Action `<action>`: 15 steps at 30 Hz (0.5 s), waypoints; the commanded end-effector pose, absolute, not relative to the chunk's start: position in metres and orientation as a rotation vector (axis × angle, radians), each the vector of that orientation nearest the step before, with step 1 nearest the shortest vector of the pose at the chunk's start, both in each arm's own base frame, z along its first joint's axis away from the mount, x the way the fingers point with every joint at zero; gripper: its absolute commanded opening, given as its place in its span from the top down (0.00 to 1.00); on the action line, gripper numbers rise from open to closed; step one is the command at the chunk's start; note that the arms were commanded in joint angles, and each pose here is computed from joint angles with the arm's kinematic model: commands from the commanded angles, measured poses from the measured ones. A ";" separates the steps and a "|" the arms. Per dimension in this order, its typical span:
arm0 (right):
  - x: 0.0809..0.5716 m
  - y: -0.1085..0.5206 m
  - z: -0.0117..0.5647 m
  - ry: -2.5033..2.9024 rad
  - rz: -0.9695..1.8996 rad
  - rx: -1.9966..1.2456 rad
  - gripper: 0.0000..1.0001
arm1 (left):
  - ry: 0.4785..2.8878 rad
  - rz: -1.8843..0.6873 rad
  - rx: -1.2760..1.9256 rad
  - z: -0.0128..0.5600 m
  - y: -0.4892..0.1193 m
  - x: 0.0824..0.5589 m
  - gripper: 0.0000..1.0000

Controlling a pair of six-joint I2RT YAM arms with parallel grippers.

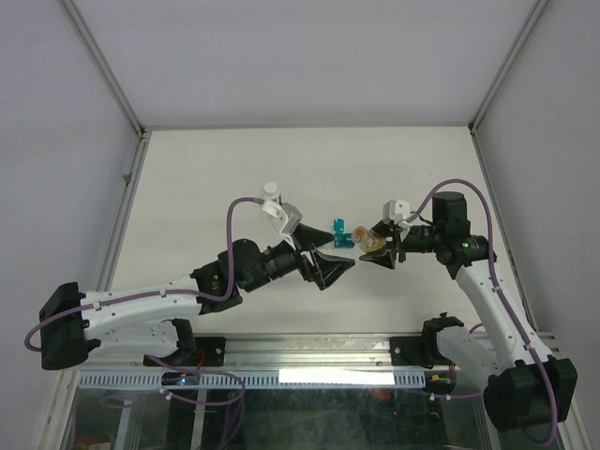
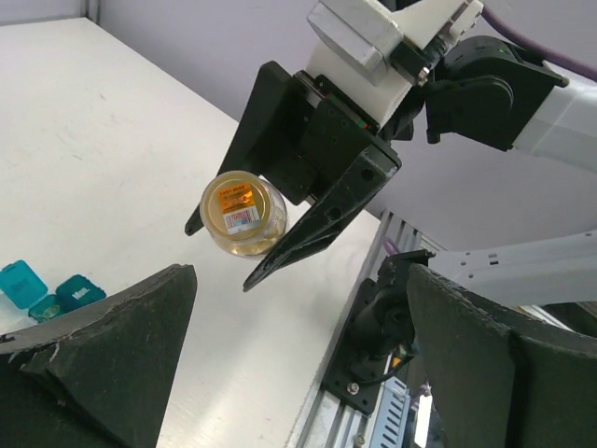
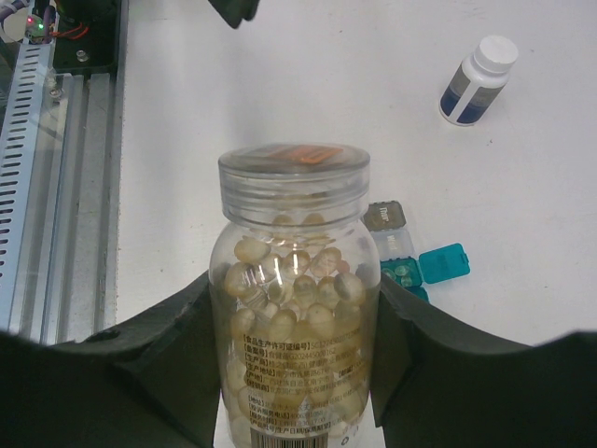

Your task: Sort the pills into containers

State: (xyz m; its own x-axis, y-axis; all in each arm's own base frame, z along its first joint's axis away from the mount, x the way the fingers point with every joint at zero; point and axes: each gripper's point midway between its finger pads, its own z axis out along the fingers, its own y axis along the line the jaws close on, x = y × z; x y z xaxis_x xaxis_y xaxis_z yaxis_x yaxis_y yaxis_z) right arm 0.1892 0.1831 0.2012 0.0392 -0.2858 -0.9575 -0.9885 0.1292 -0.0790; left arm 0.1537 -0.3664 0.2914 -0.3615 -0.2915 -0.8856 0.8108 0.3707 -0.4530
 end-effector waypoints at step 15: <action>0.189 0.186 0.228 1.303 0.868 -1.360 1.00 | 1.644 -1.111 0.502 0.327 -0.393 0.174 0.01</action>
State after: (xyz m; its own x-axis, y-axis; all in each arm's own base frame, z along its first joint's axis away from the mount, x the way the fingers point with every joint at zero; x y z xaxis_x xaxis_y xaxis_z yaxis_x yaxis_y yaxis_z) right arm 0.1876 0.1831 0.2041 0.0528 -0.2819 -0.9580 -0.9876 0.1274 -0.0919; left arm 0.1655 -0.3872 0.3210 -0.3515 -0.2102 -0.9123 0.7915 0.4536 -0.4095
